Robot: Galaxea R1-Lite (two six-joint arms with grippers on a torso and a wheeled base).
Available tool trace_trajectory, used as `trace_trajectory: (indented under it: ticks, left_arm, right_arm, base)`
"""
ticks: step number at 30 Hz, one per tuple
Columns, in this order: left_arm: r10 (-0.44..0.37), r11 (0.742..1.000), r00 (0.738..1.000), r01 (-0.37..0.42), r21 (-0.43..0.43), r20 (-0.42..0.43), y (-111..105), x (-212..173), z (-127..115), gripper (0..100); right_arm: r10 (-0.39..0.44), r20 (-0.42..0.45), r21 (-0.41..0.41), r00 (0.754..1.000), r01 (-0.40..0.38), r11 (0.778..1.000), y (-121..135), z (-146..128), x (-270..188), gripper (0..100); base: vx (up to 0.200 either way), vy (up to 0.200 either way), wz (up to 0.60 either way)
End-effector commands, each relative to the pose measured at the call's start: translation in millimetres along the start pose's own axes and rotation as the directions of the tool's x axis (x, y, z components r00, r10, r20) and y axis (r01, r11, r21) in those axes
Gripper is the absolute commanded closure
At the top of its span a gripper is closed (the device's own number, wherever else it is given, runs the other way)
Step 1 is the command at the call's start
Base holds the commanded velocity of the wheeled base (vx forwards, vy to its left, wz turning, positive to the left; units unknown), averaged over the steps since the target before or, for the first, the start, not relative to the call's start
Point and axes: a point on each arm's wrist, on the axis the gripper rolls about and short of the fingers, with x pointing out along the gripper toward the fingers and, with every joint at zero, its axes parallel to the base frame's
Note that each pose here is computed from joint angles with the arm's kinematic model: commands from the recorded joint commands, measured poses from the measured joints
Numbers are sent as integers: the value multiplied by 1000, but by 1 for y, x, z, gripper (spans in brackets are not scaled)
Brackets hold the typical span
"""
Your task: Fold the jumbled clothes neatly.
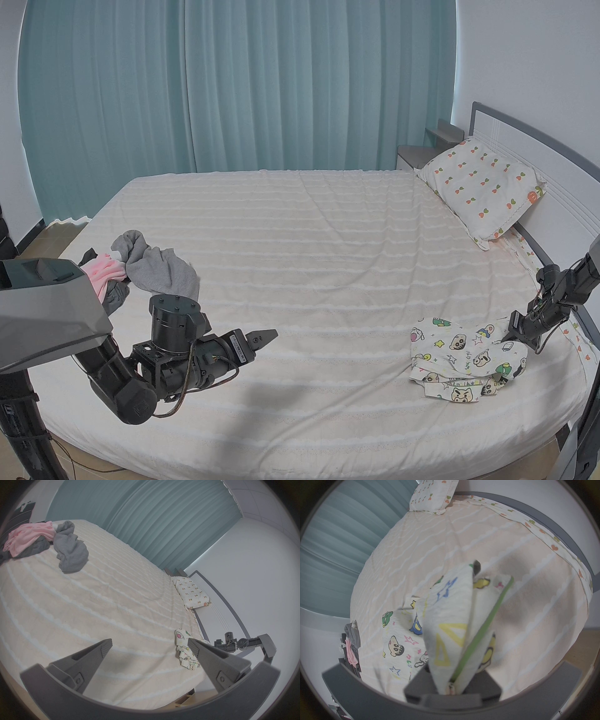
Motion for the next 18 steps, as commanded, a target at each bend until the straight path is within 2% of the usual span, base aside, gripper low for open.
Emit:
trace_trajectory:
  ticks: [1, 3, 5, 8, 9, 10, 11, 12, 13, 15, 16, 17, 18]
  left_arm:
    - [-14, 1000, 999, 14, 3, 44, -5, -17, 9, 0]
    - [-21, 1000, 998, 21, 5, 63, -6, -26, 13, 0]
    - [-49, 999, 992, 46, 24, 117, -13, -46, 23, 0]
    - [-74, 996, 981, 66, 51, 177, -17, -74, 32, 0]
    - [-89, 995, 975, 77, 64, 202, -20, -88, 34, 0]
    - [-104, 993, 963, 86, 85, 247, -23, -108, 36, 0]
    - [-111, 991, 956, 87, 97, 271, -24, -118, 36, 0]
    - [-114, 991, 954, 89, 100, 276, -25, -120, 36, 0]
    - [-112, 989, 936, 72, 131, 333, -28, -144, 37, 0]
    - [-77, 986, 918, 14, 163, 388, -30, -167, 35, 0]
    - [-42, 983, 906, -38, 178, 422, -30, -181, 34, 0]
    - [-32, 982, 902, -52, 182, 432, -30, -185, 33, 0]
    - [2, 975, 878, -107, 193, 478, -31, -203, 31, 0]
  right_arm:
    - [10, 1, 1, 1000, -10, 1000, 1, -7, -13, 0]
    - [24, 20, -5, 1000, -24, 1000, 4, -10, -24, 0]
    - [82, 78, -35, 994, -80, 996, 12, -21, -53, 0]
    - [122, 160, -70, 980, -112, 991, 18, -37, -89, 0]
    - [141, 201, -88, 969, -125, 988, 20, -46, -104, 0]
    - [177, 278, -123, 944, -148, 981, 23, -61, -129, 0]
    - [199, 314, -144, 928, -161, 976, 24, -69, -141, 0]
    - [205, 321, -149, 924, -165, 975, 24, -71, -143, 0]
    - [265, 404, -211, 875, -193, 958, 26, -94, -171, 0]
    - [323, 487, -276, 812, -208, 938, 27, -121, -197, 0]
    - [353, 535, -312, 767, -210, 927, 27, -137, -213, 0]
    - [359, 545, -319, 757, -209, 925, 27, -140, -216, 0]
    - [388, 590, -357, 708, -203, 912, 27, -158, -232, 0]
  base:
    - [0, 0, 0]
    - [0, 0, 0]
    - [0, 0, 0]
    - [0, 0, 0]
    - [0, 0, 0]
    - [0, 0, 0]
    - [0, 0, 0]
    - [0, 0, 0]
    - [0, 0, 0]
    - [0, 0, 0]
    - [0, 0, 0]
    - [0, 0, 0]
    - [0, 0, 0]
